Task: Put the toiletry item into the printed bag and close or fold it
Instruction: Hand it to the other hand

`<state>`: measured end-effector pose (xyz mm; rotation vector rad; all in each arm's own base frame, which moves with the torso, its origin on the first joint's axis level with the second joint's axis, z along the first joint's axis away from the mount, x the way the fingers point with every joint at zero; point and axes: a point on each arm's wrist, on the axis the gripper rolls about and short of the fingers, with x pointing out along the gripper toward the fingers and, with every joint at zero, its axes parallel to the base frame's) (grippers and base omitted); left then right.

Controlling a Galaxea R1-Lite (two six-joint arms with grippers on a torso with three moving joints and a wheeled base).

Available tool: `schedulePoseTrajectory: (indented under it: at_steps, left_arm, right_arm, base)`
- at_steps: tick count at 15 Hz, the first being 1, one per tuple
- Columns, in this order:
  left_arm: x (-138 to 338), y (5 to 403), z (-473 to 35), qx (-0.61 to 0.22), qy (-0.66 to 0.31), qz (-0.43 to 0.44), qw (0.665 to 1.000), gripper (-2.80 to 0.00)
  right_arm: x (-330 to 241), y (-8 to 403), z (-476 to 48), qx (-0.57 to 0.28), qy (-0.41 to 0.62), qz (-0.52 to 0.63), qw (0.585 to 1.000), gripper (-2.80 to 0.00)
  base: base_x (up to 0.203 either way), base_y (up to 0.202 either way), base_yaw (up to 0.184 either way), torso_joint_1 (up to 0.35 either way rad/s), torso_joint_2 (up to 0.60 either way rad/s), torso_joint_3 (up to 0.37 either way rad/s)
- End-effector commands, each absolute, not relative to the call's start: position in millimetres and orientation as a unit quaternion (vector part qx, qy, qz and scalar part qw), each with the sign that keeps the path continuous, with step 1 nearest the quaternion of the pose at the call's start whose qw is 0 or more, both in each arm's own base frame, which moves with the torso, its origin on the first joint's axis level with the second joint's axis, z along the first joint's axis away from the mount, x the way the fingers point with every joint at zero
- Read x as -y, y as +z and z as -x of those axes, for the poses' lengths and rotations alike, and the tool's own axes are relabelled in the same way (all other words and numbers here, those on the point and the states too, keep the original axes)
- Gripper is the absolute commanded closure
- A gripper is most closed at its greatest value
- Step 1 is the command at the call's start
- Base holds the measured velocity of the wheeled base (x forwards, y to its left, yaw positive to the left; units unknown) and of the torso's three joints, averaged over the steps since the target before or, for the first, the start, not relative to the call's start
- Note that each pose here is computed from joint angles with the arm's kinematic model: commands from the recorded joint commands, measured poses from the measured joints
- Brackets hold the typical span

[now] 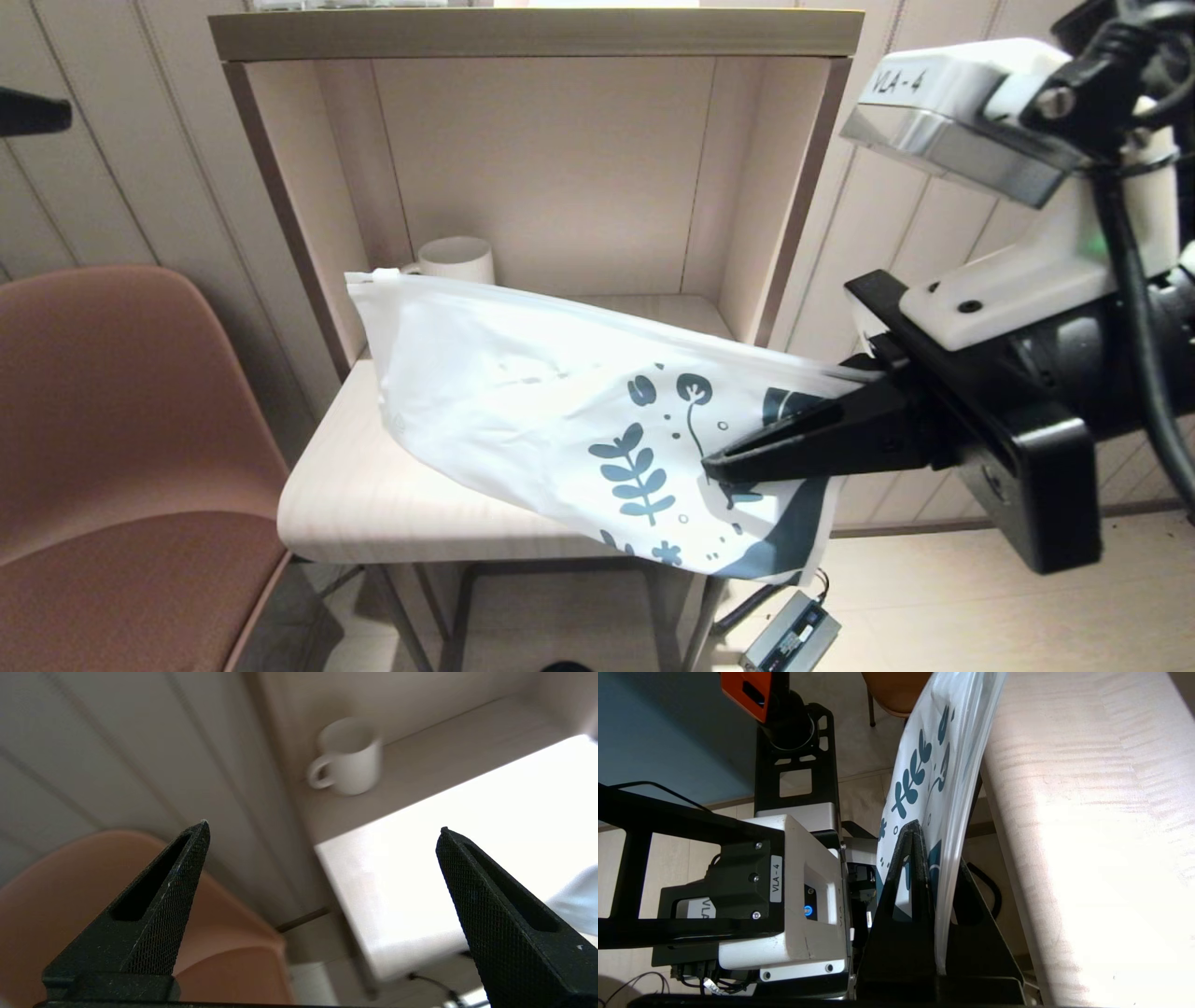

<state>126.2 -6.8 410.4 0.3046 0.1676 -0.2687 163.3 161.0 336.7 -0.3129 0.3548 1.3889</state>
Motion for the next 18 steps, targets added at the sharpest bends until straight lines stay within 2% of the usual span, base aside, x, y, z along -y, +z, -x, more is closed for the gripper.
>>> schedulePoseTrajectory:
  at_steps: [1, 3, 4, 5, 7, 9, 11, 14, 16, 18]
  left_arm:
    - [9, 383, -166, -0.078, -0.093, -0.171, 0.978, -2.80]
    - [18, 367, -193, 0.018, -0.049, -0.188, 0.981, -2.80]
    - [30, 356, -200, 0.038, -0.058, -0.182, 0.981, -2.80]
    - [41, 348, -202, 0.038, -0.078, -0.162, 0.983, -2.80]
    - [59, 337, -204, -0.024, -0.167, -0.101, 0.980, -2.80]
    - [67, 335, -198, -0.086, -0.319, -0.047, 0.943, -2.80]
    - [66, 334, -191, -0.127, -0.427, 0.001, 0.895, -2.80]
    - [58, 323, -192, -0.157, -0.496, 0.036, 0.853, -2.80]
    - [50, 314, -202, -0.145, -0.521, 0.012, 0.841, -2.80]
    - [47, 310, -199, -0.134, -0.580, 0.009, 0.804, -2.80]
  right_arm:
    - [-162, 335, -164, -0.166, 0.636, 0.143, 0.740, 0.00]
    - [-164, 334, -167, -0.166, 0.636, 0.143, 0.740, 0.00]
    - [-165, 334, -168, -0.167, 0.636, 0.143, 0.740, 0.00]
    - [-166, 334, -168, -0.168, 0.636, 0.143, 0.739, 0.00]
    - [-167, 332, -170, -0.173, 0.636, 0.143, 0.738, 0.00]
    - [-168, 330, -171, -0.176, 0.636, 0.143, 0.738, 0.00]
    - [-169, 330, -172, -0.177, 0.636, 0.143, 0.738, 0.00]
    - [-170, 329, -174, -0.178, 0.636, 0.144, 0.737, 0.00]
    - [-171, 328, -176, -0.179, 0.635, 0.144, 0.737, 0.00]
    - [-174, 326, -178, -0.178, 0.638, 0.144, 0.735, 0.00]
  base:
    - [0.000, 0.000, 0.000, 0.000, 0.00, 0.000]
    - [0.000, 0.000, 0.000, 0.000, 0.00, 0.000]
    - [0.000, 0.000, 0.000, 0.000, 0.00, 0.000]
    - [0.000, 0.000, 0.000, 0.000, 0.00, 0.000]
    - [0.000, 0.000, 0.000, 0.000, 0.00, 0.000]
    - [0.000, 0.000, 0.000, 0.000, 0.00, 0.000]
    - [0.000, 0.000, 0.000, 0.000, 0.00, 0.000]
    - [0.000, 0.000, 0.000, 0.000, 0.00, 0.000]
    - [0.000, 0.000, 0.000, 0.000, 0.00, 0.000]
    - [0.000, 0.000, 0.000, 0.000, 0.00, 0.000]
